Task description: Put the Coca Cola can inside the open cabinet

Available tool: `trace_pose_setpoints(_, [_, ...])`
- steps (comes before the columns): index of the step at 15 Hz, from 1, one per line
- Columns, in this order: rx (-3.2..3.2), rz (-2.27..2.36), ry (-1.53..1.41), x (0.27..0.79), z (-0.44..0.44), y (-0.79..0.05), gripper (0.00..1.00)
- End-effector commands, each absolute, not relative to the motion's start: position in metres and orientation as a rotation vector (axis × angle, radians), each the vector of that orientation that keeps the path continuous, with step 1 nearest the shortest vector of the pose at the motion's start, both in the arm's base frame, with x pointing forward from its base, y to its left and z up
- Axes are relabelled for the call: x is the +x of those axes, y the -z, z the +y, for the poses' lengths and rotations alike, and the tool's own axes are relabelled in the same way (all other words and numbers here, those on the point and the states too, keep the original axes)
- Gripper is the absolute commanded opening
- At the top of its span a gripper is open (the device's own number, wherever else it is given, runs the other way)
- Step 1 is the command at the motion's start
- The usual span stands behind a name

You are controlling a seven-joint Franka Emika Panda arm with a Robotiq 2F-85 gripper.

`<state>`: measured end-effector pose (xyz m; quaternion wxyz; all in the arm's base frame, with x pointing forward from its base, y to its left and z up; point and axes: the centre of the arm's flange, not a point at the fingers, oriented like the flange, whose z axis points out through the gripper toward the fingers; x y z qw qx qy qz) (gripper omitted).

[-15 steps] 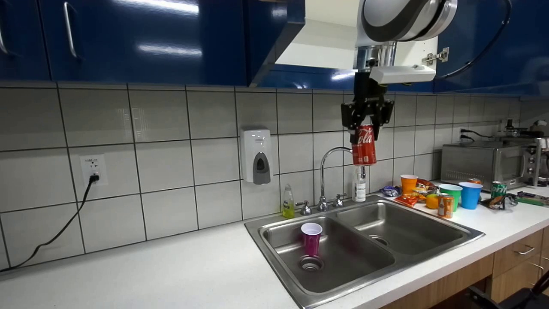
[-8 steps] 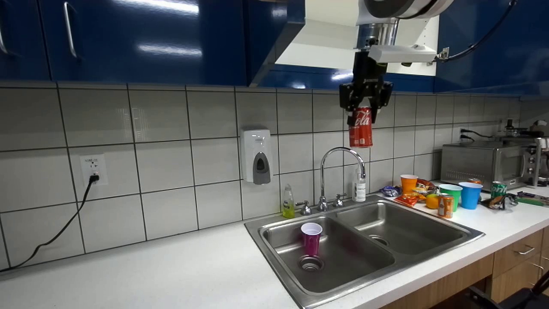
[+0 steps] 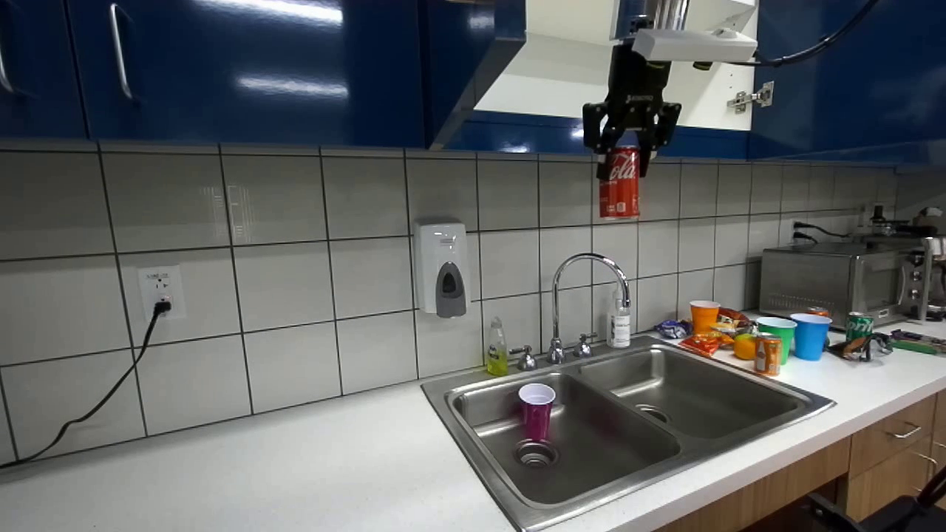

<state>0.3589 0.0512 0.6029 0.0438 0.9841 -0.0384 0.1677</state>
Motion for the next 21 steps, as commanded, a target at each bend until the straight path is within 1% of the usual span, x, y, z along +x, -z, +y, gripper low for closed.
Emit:
trace_pose_setpoints(1, [2.994,-0.182,-0.539,0.355,0.055,-0.636,0.39])
trace_pose_setpoints(7, [2.984,-0.18,-0.599,0.357,0.059,-0.663,0.39])
trace_pose_setpoints(21, [2.958,-0.234,-0.711,0.344,0.066,-0.72,0.39])
